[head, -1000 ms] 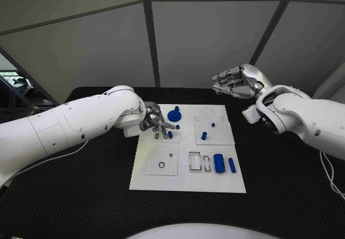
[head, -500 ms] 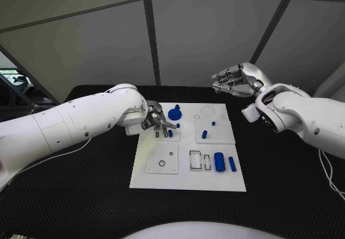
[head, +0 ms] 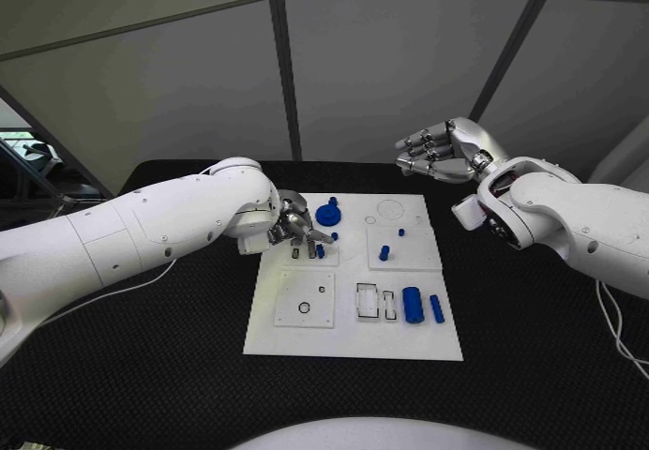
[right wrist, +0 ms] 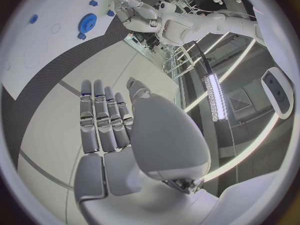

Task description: Assemble the parts on the task board

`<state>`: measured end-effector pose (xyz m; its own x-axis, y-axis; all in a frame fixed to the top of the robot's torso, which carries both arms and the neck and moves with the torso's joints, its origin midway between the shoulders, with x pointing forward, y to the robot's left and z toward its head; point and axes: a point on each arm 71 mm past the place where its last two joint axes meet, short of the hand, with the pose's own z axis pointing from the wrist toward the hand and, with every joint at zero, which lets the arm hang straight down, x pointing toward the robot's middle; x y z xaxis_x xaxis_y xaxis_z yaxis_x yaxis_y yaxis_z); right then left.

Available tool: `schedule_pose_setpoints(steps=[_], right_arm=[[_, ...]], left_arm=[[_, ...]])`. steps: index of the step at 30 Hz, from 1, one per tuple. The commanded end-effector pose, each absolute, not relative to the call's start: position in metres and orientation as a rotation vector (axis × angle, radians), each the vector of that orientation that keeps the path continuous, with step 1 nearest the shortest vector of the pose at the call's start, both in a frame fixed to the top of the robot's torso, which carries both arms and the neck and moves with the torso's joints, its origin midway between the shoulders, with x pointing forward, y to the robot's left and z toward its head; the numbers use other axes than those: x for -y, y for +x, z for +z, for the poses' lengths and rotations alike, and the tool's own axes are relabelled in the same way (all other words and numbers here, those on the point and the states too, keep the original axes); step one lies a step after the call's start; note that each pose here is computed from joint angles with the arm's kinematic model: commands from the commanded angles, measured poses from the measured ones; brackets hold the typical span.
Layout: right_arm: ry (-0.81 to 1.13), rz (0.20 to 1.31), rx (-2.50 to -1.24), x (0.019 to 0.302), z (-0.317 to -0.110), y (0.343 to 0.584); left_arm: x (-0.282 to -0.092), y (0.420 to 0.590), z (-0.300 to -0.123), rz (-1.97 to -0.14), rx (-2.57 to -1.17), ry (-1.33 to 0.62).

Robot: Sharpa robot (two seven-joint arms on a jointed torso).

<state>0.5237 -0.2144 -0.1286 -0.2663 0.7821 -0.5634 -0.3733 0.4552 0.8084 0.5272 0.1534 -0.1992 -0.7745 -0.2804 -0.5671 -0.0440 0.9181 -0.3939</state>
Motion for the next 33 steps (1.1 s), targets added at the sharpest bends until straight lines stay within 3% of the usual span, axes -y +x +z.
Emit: schedule_pose_setpoints(steps=[1,33], right_arm=[[0.368,1.170,-1.454,0.2127,-0.1272,0.5236],[0.367,1.174,-1.469,0.2104,-0.1290,0.5253]], left_arm=[[-0.1519,0.5264,-0.1991,-0.466,-2.442,-0.200],[-0.1474,0.5303,-0.2020,-0.454,-2.460,-0.190]])
